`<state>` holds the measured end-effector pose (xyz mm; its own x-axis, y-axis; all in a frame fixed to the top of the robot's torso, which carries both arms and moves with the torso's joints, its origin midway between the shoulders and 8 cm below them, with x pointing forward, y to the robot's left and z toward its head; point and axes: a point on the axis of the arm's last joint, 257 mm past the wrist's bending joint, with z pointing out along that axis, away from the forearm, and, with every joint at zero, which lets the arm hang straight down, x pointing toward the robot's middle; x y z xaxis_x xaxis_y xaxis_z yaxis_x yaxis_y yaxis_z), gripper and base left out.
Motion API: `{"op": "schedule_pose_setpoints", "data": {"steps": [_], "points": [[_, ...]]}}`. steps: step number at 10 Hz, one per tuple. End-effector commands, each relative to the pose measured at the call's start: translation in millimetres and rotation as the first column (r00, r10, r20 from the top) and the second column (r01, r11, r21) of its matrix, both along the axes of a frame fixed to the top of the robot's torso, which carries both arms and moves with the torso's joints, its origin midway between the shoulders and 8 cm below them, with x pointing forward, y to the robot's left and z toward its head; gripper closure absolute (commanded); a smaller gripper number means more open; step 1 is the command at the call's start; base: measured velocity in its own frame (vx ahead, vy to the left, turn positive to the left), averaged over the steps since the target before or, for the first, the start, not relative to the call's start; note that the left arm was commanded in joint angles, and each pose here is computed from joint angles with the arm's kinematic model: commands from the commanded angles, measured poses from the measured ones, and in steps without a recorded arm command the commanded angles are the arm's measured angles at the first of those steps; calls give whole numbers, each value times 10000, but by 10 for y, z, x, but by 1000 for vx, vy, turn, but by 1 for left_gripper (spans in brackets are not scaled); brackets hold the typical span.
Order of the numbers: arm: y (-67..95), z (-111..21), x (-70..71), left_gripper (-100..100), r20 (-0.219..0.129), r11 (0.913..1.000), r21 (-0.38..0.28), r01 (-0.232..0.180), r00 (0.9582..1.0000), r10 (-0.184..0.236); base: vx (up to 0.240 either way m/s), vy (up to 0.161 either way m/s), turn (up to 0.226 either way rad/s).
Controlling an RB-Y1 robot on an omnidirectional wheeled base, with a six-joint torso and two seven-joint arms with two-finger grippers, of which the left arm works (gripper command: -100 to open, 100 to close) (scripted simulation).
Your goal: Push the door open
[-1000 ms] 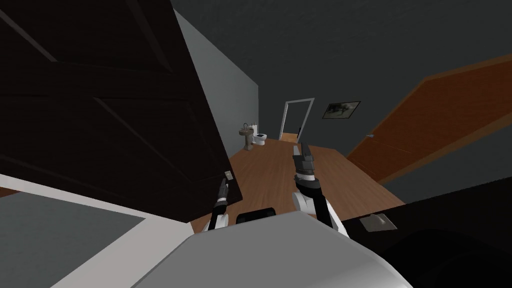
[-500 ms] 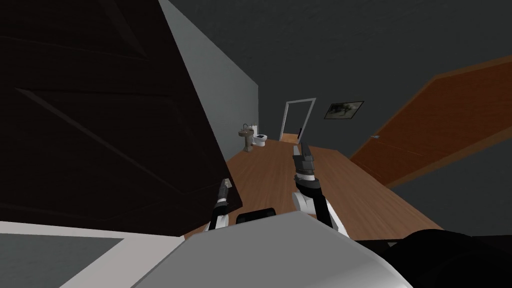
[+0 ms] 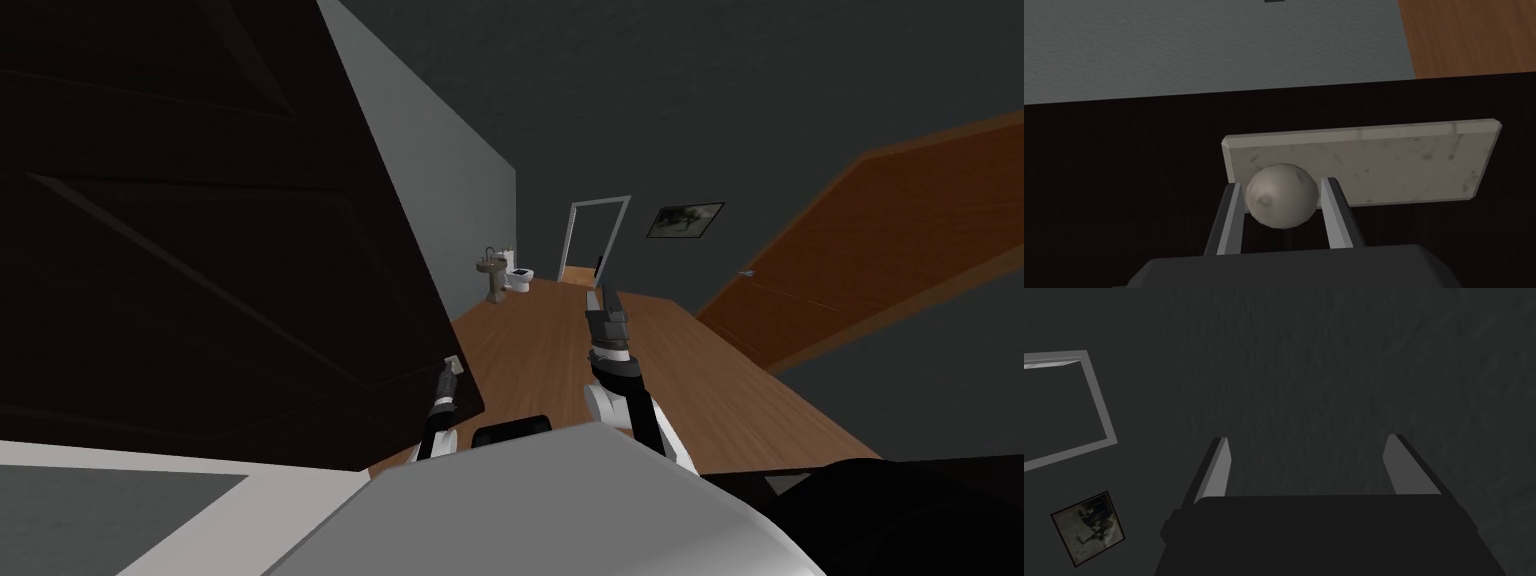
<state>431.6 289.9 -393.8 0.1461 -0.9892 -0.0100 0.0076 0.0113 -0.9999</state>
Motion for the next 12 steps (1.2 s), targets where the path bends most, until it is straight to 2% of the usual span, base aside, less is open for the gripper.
{"op": "schedule_pose_setpoints", "data": {"steps": [1,4,7,8,12], "points": [[7,21,10,100,60,10000,0,-10,10000,10,0,0,0],[216,8,-4,100,-26,9991,67,-429,9991,429,171,-42,59],[441,22,-13,100,-34,9955,72,-940,9956,940,217,-60,64],[545,26,-21,100,-41,9927,47,-1205,9927,1205,220,-75,120],[758,25,-52,100,-72,9829,-97,-1840,9829,1840,229,-67,82]]}}
